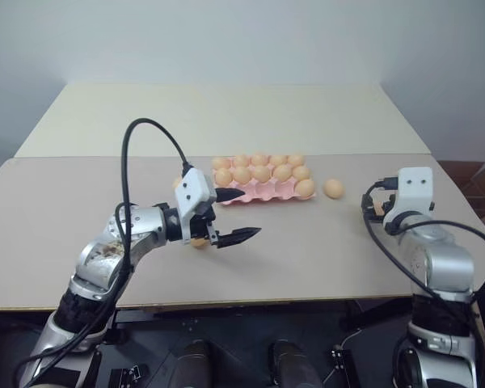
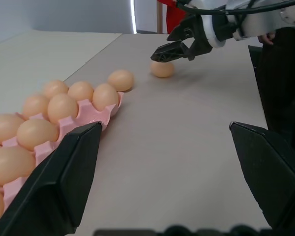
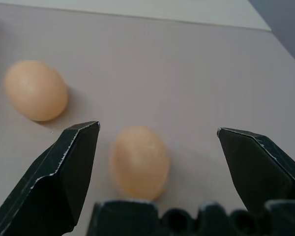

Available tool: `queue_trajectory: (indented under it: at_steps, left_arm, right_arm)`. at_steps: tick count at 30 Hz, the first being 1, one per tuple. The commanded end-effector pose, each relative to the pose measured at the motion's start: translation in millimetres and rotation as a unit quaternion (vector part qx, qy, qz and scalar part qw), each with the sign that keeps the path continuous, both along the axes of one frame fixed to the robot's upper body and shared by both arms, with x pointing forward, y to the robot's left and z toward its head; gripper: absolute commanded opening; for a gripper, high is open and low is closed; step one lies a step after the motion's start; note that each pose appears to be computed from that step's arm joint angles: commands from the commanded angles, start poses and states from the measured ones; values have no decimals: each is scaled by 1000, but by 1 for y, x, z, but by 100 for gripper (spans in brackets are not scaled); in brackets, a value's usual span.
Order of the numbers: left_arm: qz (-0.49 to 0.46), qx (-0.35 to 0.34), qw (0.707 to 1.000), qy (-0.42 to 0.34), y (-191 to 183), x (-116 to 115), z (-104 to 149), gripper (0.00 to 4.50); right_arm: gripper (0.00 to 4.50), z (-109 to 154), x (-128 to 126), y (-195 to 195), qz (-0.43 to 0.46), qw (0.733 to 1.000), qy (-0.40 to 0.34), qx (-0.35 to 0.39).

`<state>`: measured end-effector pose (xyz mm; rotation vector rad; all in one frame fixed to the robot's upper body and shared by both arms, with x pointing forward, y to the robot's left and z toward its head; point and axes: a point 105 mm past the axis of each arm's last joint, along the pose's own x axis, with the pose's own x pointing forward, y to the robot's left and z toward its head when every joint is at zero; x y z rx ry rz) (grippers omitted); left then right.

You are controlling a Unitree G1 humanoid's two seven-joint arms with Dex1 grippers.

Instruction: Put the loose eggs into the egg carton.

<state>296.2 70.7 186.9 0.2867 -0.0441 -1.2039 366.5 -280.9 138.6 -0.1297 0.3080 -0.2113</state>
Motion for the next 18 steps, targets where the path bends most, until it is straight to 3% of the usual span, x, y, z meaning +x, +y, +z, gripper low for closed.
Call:
queue_trajectory:
  at_steps: [1, 8, 11, 16, 18]
  left_arm:
    - [-8, 8, 1000, -16, -4, 0, 6, 449]
    - [4, 19, 1000, -15, 6, 1, 3, 449]
    - [16, 21, 1000, -14, 12, 2, 1, 450]
    - [35, 28, 999, -12, 22, 4, -3, 450]
    - [45, 32, 998, -10, 28, 5, -5, 450]
  right_arm:
    - [450, 4, 11, -9, -3, 1000, -3, 0]
    - [450, -5, 28, -8, 15, 1000, 17, 12]
    - [390, -7, 30, -9, 13, 1000, 21, 13]
    - [212, -6, 31, -10, 12, 1000, 23, 7]
    - [167, -4, 30, -10, 11, 1000, 23, 3]
